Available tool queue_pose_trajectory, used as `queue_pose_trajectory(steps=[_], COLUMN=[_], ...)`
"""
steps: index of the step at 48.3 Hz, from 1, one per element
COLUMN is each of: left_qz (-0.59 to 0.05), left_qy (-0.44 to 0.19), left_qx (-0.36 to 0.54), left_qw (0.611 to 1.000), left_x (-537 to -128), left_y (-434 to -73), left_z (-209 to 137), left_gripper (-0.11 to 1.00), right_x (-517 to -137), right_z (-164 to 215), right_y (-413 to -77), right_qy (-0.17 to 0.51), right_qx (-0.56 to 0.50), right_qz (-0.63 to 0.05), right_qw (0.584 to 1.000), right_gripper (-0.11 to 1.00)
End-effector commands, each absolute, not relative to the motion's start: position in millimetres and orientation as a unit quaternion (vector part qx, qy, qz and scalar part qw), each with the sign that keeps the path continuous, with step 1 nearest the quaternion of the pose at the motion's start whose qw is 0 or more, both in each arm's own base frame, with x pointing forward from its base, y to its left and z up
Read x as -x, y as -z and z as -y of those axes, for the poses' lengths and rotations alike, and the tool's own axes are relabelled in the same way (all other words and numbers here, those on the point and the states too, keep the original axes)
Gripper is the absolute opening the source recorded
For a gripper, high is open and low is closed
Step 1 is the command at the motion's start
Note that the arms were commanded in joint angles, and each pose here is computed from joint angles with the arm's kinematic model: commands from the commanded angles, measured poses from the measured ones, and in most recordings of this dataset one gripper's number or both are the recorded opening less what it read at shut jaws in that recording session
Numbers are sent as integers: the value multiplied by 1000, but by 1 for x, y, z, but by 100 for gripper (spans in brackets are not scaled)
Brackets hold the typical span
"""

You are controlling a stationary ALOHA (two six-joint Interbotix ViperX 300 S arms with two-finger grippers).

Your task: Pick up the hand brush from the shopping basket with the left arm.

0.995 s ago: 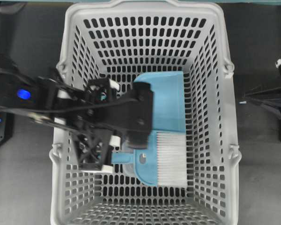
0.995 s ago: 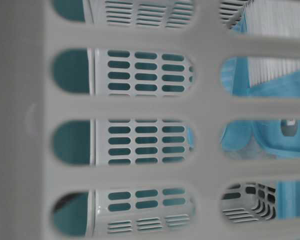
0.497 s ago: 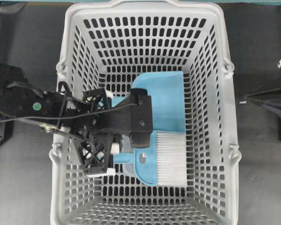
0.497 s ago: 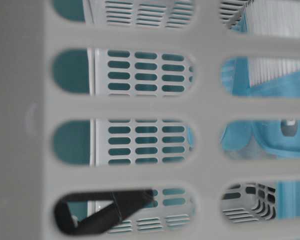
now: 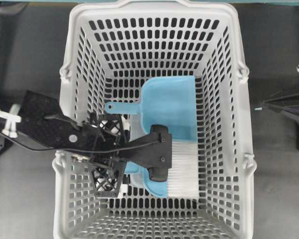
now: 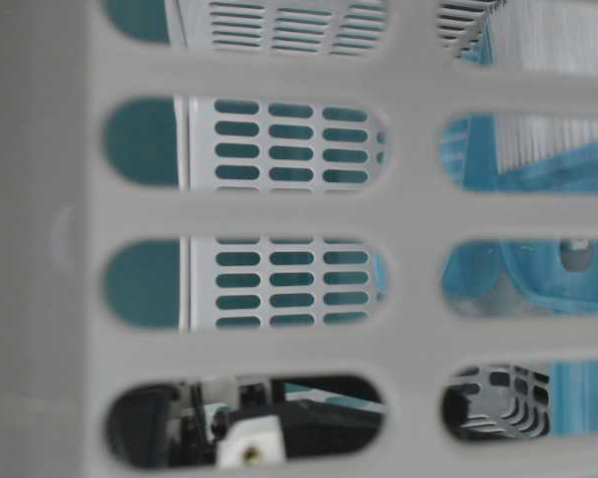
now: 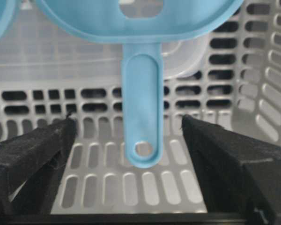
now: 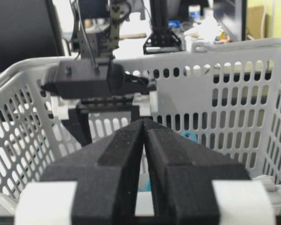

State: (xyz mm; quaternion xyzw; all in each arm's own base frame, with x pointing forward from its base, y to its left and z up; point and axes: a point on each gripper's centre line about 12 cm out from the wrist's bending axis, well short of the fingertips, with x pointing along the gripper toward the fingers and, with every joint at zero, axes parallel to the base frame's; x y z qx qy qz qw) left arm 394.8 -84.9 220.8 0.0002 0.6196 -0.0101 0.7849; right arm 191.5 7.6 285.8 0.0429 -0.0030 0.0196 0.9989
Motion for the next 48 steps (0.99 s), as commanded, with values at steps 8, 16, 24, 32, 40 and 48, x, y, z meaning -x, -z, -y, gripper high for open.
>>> queue_pose_trajectory(steps=[8,16,24,32,40,48], left_qz=[-616,-628,-621,-628,-632,-623], left_qy=[12,8,8,7,10,12], left_qx=[-3,-2,0,0,-5,-3], left_qw=[787,779,784,778,775,782], left_x=[-400,-400,-403,-400,-396,-399], left_y=[-221,-206,-192,-175,-164,-155], left_z=[87,87,88,85,85,85], left_gripper=[91,91,91,91,91,91], right_x=[-192,-192,-192,-192,-192,-191], right_z=[-8,-8,-8,-8,-8,-8], right_y=[-287,-285,-284,-282,-281,-279], right_qy=[-20,-21,-21,-20,-20,-20], right_qx=[-45,-45,-45,-45,-45,-45], right_qz=[5,3,2,-1,-2,-5], right_qw=[999,999,999,999,999,999], right_gripper=[0,0,0,0,0,0])
